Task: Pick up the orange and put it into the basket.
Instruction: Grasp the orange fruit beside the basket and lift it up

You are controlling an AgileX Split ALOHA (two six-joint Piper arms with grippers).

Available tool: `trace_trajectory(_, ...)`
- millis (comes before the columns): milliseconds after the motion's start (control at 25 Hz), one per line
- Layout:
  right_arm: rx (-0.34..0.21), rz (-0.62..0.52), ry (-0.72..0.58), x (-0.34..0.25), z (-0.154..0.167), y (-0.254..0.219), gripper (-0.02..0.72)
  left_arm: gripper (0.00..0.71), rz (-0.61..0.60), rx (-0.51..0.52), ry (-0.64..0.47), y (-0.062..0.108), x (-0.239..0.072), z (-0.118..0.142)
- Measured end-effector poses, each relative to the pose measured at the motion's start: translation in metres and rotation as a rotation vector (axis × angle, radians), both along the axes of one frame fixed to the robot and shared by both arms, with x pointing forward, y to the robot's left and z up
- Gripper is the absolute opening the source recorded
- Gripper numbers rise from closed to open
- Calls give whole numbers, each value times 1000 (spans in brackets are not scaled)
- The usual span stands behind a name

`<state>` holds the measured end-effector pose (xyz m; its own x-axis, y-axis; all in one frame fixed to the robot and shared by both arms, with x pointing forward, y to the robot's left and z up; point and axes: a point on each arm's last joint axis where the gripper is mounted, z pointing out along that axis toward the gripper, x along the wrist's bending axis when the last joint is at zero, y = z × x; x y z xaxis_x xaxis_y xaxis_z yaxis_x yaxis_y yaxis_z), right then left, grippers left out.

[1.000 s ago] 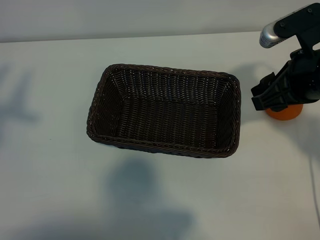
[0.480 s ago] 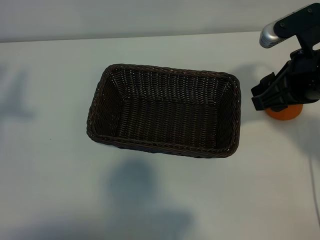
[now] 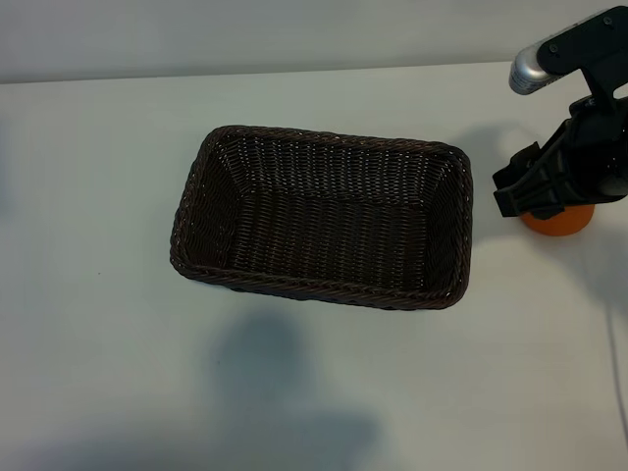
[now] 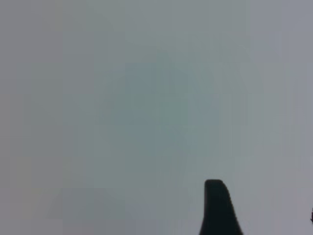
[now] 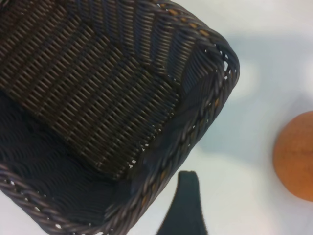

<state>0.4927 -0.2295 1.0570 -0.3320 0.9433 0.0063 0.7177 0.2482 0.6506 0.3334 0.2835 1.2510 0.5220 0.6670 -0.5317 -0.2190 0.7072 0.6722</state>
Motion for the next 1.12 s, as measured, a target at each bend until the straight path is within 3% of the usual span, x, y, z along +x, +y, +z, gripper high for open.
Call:
trace_trajectory(120,0,0,1,0,0,0,594,480,27,-85,-17,6,0,3)
trace_trajectory(200,0,0,1,0,0,0,594,480,84,-40,-31,8,0,3)
trace_trajectory(520,0,0,2,0,0,0,594,480,544,463,-76,21,1,1)
trace_trajectory(680,0,0,2,0,0,0,594,480,693,538,53,31,-3,-7)
trace_trajectory(760,0,0,2,0,0,0,594,480,701,537,147,34,-6,-14)
trace_trajectory(960,0,0,2,0,0,0,594,480,739,694,463,40,-30,-42)
trace_trajectory(1120,0,0,-2,0,0,0,594,480,737,704,555,40,-52,-52)
